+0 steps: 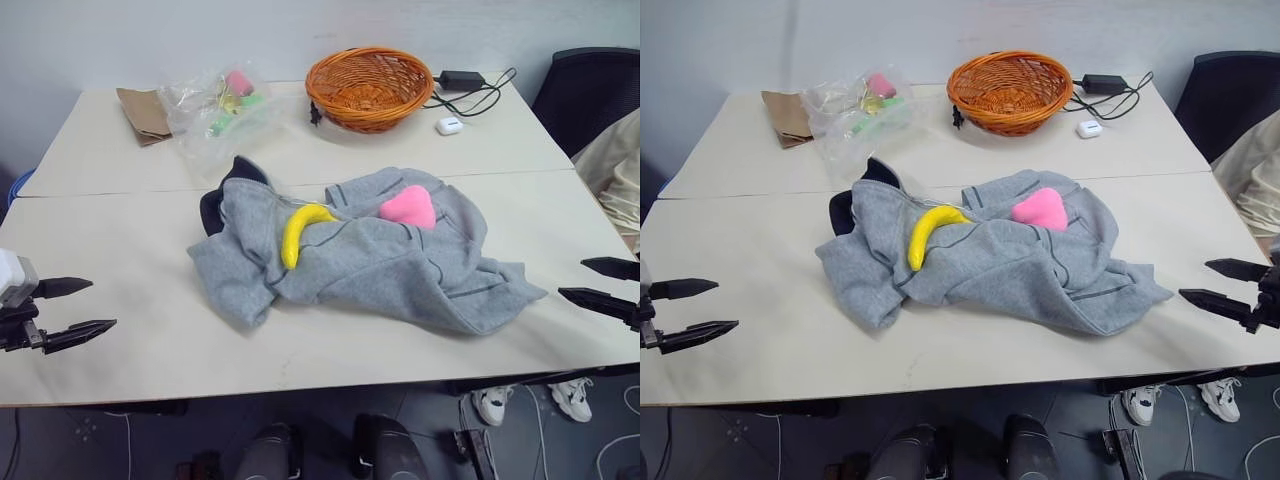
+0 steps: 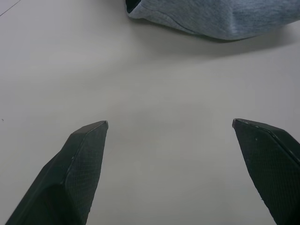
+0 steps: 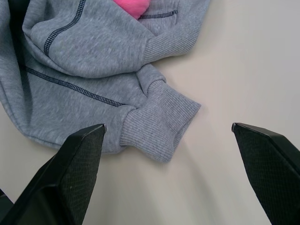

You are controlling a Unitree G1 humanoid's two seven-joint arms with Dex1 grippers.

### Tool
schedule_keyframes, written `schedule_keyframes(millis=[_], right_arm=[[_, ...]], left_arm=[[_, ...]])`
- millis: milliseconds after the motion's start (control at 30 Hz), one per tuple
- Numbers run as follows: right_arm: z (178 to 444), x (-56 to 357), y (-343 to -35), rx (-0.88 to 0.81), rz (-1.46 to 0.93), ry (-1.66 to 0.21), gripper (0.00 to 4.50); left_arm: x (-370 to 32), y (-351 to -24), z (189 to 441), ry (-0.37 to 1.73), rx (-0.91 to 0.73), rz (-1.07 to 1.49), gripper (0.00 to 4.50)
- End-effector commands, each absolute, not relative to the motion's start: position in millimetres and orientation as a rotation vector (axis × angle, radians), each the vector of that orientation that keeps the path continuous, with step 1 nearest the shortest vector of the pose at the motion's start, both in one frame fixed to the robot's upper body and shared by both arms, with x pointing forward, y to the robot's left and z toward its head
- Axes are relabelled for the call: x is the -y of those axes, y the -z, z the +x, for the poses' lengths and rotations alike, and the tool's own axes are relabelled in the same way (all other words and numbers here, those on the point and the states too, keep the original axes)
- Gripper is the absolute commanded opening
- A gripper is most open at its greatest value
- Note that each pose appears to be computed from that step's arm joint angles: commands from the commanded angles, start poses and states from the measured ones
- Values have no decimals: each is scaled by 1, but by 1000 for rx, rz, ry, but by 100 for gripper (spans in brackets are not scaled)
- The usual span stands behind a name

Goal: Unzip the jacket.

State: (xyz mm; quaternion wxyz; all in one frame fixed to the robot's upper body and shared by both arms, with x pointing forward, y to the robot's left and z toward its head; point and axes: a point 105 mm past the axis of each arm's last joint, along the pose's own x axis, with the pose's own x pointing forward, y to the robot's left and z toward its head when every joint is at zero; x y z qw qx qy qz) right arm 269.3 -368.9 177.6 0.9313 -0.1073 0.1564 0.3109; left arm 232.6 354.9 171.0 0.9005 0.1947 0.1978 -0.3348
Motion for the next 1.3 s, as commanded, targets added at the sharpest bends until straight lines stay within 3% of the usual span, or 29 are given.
schedule_keyframes(millis=[33, 967, 1300], right_arm=[[267, 373, -196, -267, -260, -617, 450], [270, 373, -202, -231, -303, -565, 450], [270, 370, -205, -236, -277, -567, 450]], left_arm=[[-354, -174, 229, 705, -401, 429, 449], [-358, -177, 246, 662, -385, 427, 449], [-340, -189, 254, 732, -340, 373, 449]])
